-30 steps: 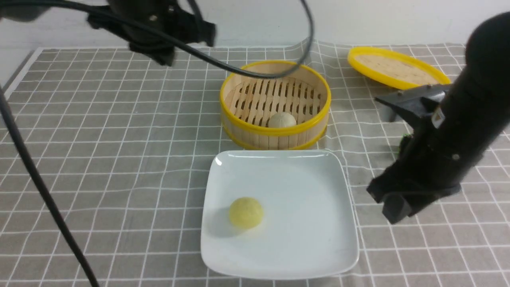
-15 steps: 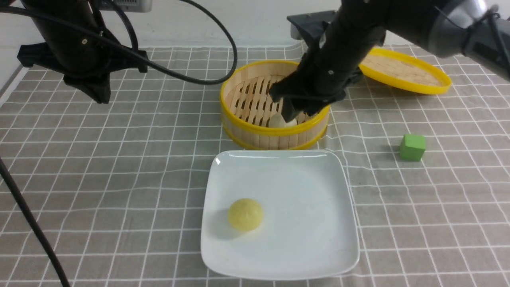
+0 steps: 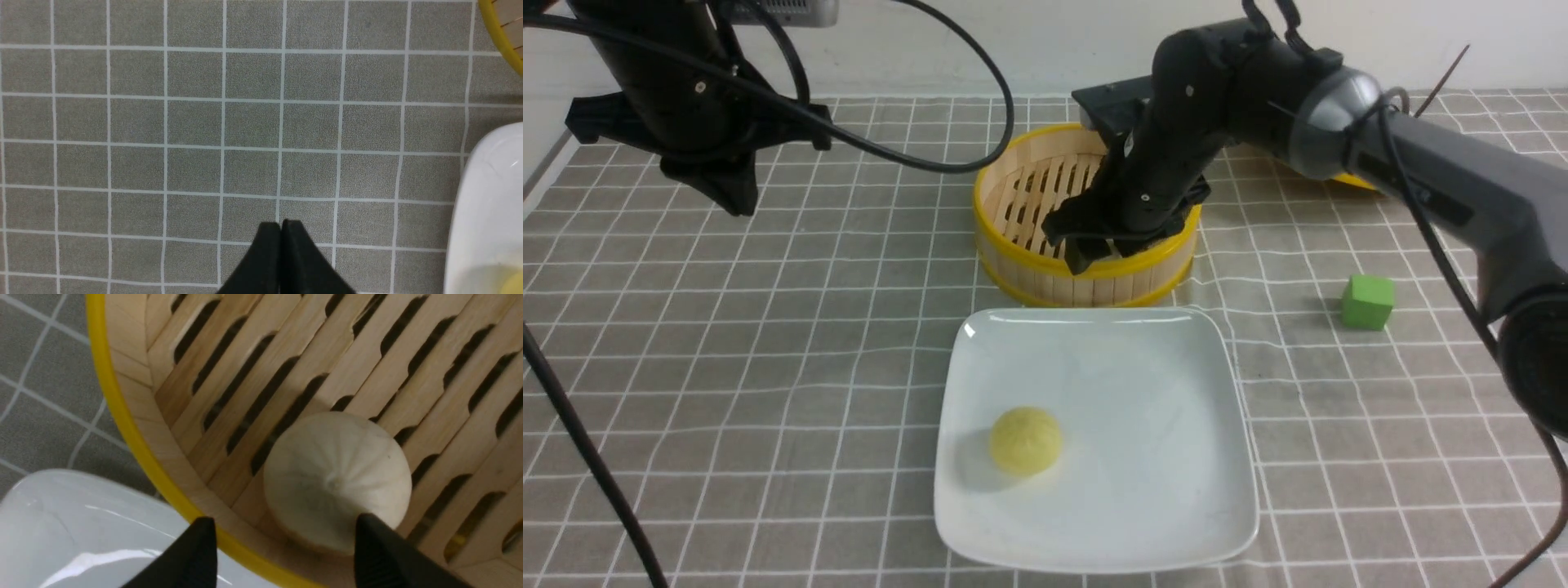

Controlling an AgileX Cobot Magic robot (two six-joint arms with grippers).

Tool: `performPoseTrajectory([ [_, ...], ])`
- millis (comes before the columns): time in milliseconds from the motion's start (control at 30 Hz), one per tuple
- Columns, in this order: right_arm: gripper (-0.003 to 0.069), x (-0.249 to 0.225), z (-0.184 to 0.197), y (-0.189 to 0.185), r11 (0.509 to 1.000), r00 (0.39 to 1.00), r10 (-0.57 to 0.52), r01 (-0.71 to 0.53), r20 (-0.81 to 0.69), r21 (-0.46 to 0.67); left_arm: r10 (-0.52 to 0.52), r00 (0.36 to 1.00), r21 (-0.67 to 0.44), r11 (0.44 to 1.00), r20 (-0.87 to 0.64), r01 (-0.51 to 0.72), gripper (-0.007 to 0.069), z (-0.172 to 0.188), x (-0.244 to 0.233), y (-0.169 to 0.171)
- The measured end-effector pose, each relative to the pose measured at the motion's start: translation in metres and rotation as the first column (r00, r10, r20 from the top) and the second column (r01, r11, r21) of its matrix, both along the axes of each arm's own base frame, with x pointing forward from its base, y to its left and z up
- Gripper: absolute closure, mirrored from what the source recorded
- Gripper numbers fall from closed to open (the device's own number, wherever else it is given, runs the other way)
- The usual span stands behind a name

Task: Put the steamed buns into the plate on the grey tablecloth.
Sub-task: 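Reach toward a bun in the bamboo steamer with the right gripper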

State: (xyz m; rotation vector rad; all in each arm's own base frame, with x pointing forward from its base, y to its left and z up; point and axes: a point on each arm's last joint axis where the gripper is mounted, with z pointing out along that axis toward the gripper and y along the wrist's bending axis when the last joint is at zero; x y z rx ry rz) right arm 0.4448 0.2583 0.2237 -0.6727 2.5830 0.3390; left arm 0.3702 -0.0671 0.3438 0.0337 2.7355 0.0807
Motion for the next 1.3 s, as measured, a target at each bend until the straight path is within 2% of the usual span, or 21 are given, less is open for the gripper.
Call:
performPoseTrajectory([
  [67, 0.034, -0.001, 0.001, 0.002, 1.0, 1.0, 0.01, -0.01, 0.004, 0.006, 0.0, 1.0, 0.0, 1.0, 0.0, 0.0, 0.0606, 0.0, 0.0, 0.0],
  [100, 0.0363, -0.001, 0.001, 0.003, 1.0, 1.0, 0.012, -0.012, 0.004, 0.007, 0.0, 1.0, 0.0, 1.0, 0.0, 0.0, 0.0606, 0.0, 0.0, 0.0],
  [167, 0.0543, -0.002, 0.006, 0.005, 1.0, 1.0, 0.017, -0.017, 0.021, 0.015, 0.0, 1.0, 0.0, 1.0, 0.001, 0.0, 0.0606, 0.0, 0.0, 0.0],
  [200, 0.0606, -0.001, 0.008, 0.005, 1.0, 0.999, 0.019, -0.019, 0.035, 0.007, 0.0, 1.0, 0.0, 1.0, 0.0, 0.0, 0.0606, 0.0, 0.0, 0.0],
  [233, 0.0616, -0.001, 0.008, 0.005, 1.0, 0.999, 0.019, -0.019, 0.039, 0.004, 0.0, 1.0, 0.0, 1.0, 0.0, 0.0, 0.0606, 0.0, 0.0, 0.0],
  [267, 0.0661, 0.001, 0.011, 0.002, 1.0, 0.998, 0.02, -0.019, 0.061, -0.022, 0.0, 1.0, 0.0, 1.0, 0.0, 0.0, 0.0606, 0.0, 0.0, 0.0],
  [367, 0.0672, 0.002, 0.022, -0.003, 0.999, 0.995, 0.022, -0.017, 0.094, -0.051, 0.0, 1.0, 0.0, 1.0, 0.0, 0.0, 0.0606, 0.0, 0.0, 0.0],
  [600, 0.0672, -0.011, 0.066, -0.01, 1.0, 0.991, 0.018, -0.015, 0.13, -0.022, 0.0, 1.0, 0.0, 1.0, 0.0, 0.0, 0.0606, 0.0, 0.0, 0.0],
  [733, 0.0658, -0.011, 0.069, -0.01, 1.0, 0.992, -0.009, 0.009, 0.128, 0.002, 0.0, 1.0, 0.0, 1.0, 0.0, 0.0, 0.0606, 0.0, 0.0, 0.0],
  [800, 0.0615, -0.008, 0.061, -0.008, 0.999, 0.993, -0.04, 0.038, 0.109, 0.023, 0.0, 1.0, 0.0, 1.0, 0.0, 0.0, 0.0606, 0.0, 0.0, 0.0],
  [967, 0.0396, 0.008, 0.029, -0.003, 0.994, 0.99, -0.108, 0.104, 0.096, 0.046, 0.0, 1.0, 0.0, 1.0, 0.0, 0.0, 0.0601, 0.0, 0.0, 0.0],
  [1000, 0.0386, 0.009, 0.028, -0.003, 0.993, 0.989, -0.11, 0.106, 0.1, 0.048, 0.0, 1.0, 0.0, 1.0, 0.0, 0.0, 0.06, 0.0, 0.0, 0.0],
  [1033, 0.0295, 0.014, 0.019, -0.003, 0.99, 0.986, -0.133, 0.128, 0.096, 0.055, 0.0, 1.0, 0.0, 1.0, 0.0, 0.0, 0.0598, 0.0, 0.0, 0.0],
  [1067, 0.0295, 0.014, 0.018, -0.003, 0.99, 0.986, -0.133, 0.128, 0.097, 0.056, 0.0, 1.0, 0.0, 1.0, 0.0, 0.0, 0.0597, 0.0, 0.0, 0.0],
  [1100, 0.0231, 0.018, 0.01, -0.004, 0.987, 0.984, -0.152, 0.147, 0.095, 0.063, 0.0, 1.0, 0.0, 1.0, 0.0, 0.0, 0.0594, 0.0, 0.0, 0.0],
  [1200, 0.0184, 0.023, -0.003, -0.005, 0.986, 0.983, -0.163, 0.159, 0.083, 0.056, 0.0, 1.0, 0.0, 1.0, 0.0, 0.0, 0.0594, 0.0, 0.0, 0.0],
  [1300, 0.0196, 0.026, -0.016, -0.004, 0.986, 0.984, -0.165, 0.162, 0.07, 0.047, 0.0, 1.0, 0.0, 1.0, 0.001, 0.0, 0.0592, 0.0, 0.0, 0.0],
])
